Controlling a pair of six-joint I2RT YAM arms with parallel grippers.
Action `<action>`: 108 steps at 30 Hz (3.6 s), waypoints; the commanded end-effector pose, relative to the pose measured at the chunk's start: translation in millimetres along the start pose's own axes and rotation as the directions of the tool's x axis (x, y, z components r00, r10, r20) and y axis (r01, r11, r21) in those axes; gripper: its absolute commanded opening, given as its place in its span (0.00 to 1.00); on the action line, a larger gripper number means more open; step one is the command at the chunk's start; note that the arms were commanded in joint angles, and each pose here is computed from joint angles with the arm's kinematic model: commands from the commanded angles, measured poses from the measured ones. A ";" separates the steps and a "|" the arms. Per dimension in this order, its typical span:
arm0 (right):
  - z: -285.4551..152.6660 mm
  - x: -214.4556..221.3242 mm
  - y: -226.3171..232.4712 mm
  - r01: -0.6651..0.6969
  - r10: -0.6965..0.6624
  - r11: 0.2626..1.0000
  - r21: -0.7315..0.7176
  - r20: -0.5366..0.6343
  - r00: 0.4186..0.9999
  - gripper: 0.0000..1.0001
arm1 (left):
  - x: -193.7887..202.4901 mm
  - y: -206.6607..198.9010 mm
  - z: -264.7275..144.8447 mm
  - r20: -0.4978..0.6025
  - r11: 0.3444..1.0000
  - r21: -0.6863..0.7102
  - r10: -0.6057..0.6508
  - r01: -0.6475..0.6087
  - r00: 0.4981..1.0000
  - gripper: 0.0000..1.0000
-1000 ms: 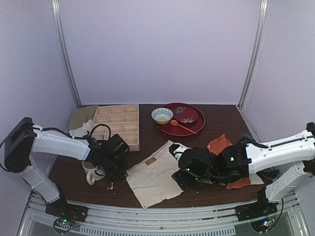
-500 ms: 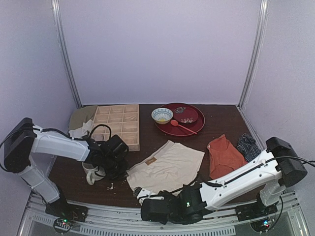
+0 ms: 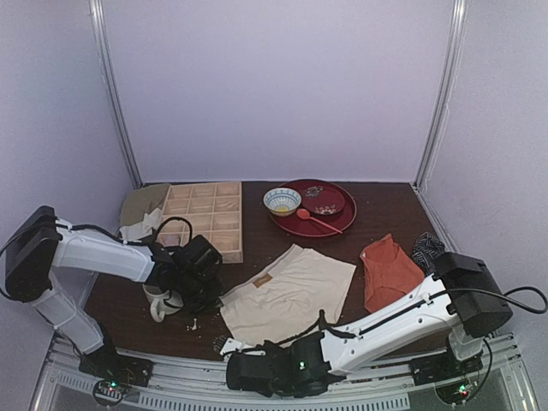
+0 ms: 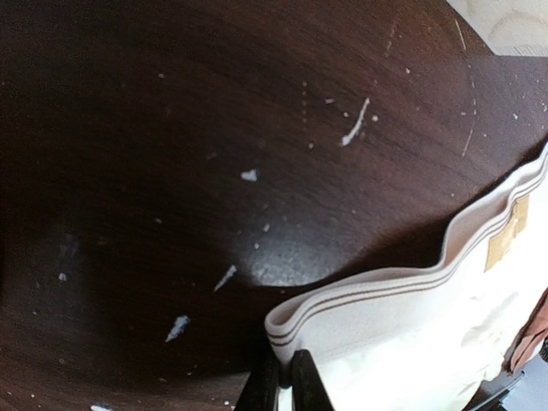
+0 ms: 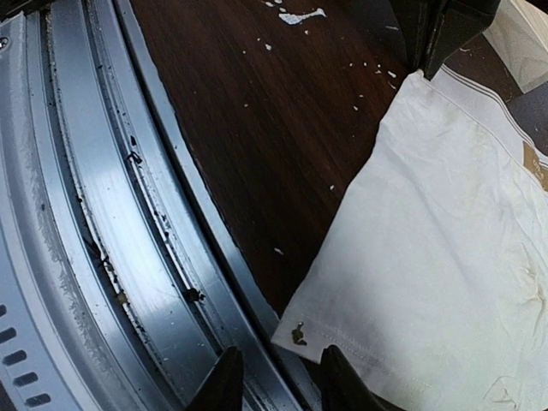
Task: Roll the underwear
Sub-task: Pick up the underwear from the center of the board, then fold the underwear at the center of the board.
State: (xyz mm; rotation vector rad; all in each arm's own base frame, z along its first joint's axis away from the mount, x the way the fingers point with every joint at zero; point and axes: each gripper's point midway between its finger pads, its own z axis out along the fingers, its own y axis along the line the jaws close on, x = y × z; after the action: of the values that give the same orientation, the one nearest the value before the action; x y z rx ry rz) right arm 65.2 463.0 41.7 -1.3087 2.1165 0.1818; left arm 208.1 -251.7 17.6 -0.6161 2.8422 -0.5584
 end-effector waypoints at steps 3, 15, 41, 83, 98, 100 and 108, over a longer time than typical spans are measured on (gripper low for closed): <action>16.1 -0.5 -6.6 -0.026 0.026 1.000 -0.004 -0.021 0.999 0.29 | -2.8 4.5 -3.8 0.014 1.000 0.000 -0.004 0.004 1.000 0.08; 31.5 9.5 -12.7 -0.047 0.047 0.999 -0.007 -0.063 0.997 0.27 | -2.0 6.8 -3.5 0.013 1.000 -0.001 -0.005 0.005 1.000 0.08; -34.6 -33.5 -55.9 -0.267 0.273 0.955 -0.128 0.038 0.961 0.00 | -19.9 -65.9 -60.1 0.032 0.994 0.066 0.081 -0.083 0.996 0.00; -47.4 65.1 -268.5 -0.741 0.737 0.667 0.074 0.084 0.671 0.00 | -88.6 -310.1 44.8 -0.004 0.849 0.501 0.200 -0.171 0.980 0.00; -45.8 102.9 -291.7 -0.791 0.793 0.587 0.172 0.073 0.604 0.00 | -88.3 -336.1 80.6 -0.010 0.786 0.593 0.222 -0.172 0.975 0.00; -43.2 103.2 -294.2 -0.793 0.795 0.585 0.169 0.069 0.602 0.00 | -91.3 -331.8 85.1 -0.009 0.800 0.576 0.211 -0.167 0.977 0.00; -28.9 109.3 -302.9 -0.796 0.804 0.578 0.182 0.037 0.593 0.00 | -95.5 -318.2 95.8 -0.011 0.842 0.518 0.187 -0.155 0.982 0.00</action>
State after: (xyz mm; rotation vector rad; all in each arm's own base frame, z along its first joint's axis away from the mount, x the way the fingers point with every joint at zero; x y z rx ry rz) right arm 271.6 220.3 70.8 -0.1332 2.5311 0.3349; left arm 418.0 -512.7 63.2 -0.2206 2.6158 -1.2808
